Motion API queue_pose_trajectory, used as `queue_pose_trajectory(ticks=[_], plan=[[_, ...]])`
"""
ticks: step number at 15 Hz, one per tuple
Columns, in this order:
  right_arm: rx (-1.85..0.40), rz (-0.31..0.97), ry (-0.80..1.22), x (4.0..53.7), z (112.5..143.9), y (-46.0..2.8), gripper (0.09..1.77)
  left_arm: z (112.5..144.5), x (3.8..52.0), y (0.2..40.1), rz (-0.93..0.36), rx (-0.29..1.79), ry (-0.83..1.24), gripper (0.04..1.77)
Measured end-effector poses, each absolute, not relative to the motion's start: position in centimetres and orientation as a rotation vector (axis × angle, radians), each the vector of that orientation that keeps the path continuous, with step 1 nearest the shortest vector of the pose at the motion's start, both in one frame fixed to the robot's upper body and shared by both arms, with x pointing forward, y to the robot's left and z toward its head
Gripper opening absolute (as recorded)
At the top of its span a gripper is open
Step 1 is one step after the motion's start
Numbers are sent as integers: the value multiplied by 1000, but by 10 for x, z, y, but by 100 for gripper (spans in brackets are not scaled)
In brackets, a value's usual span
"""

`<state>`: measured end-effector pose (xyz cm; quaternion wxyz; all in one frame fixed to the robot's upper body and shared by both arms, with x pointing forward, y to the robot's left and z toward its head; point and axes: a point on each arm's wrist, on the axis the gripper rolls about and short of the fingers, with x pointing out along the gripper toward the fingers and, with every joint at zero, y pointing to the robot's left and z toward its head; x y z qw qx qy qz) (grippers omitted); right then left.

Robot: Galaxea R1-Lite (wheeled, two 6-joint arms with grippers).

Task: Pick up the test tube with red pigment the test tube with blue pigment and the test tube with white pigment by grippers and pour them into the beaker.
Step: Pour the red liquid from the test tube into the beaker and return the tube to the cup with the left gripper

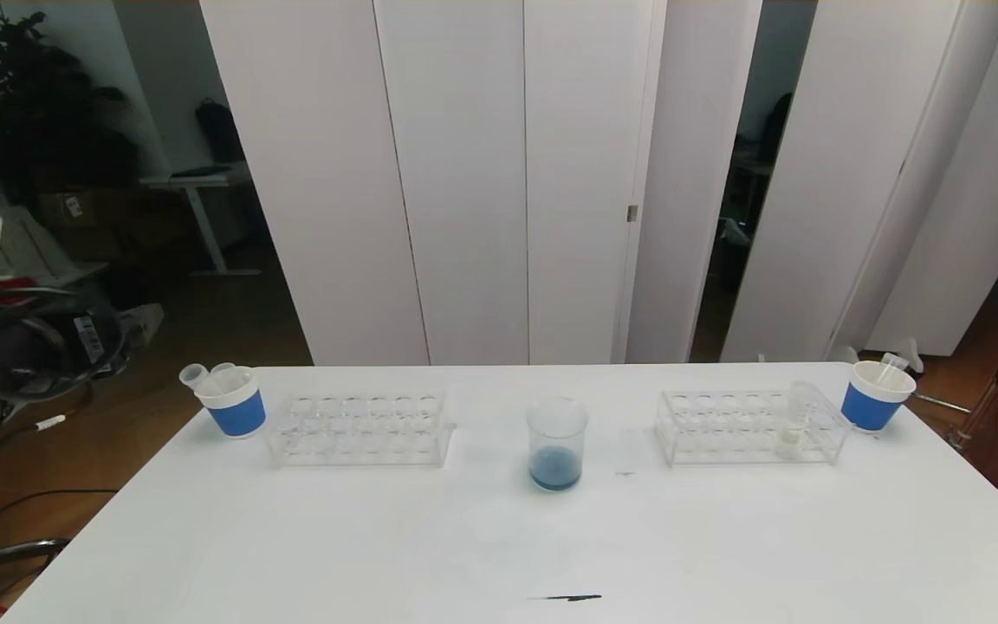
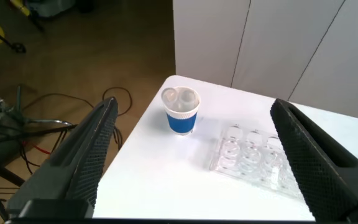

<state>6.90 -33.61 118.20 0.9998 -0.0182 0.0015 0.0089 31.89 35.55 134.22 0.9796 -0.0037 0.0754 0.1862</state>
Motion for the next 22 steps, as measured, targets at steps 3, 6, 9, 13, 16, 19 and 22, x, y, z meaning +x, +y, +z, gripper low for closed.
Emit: queue_pose_trajectory(ticks=[3,6,9,13,16,19,22], plan=[[-36,18,3,69,1182,-336,175,1343,261,350,324,7,163,175],[-36,18,3,69,1182,-336,175,1337,204,345,241,16,164,175],[-36,18,3,69,1182,-336,175,1322,148,339,169,52,144,175],[-37,18,3,69,1182,-336,175,1293,91,336,98,78,91,175],[-36,18,3,69,1182,-336,175,1274,75,337,91,77,55,175],[-36,18,3,69,1182,-336,175,1253,71,336,90,75,63,175],[-37,18,3,69,1182,-336,175,1230,72,336,64,71,93,175]])
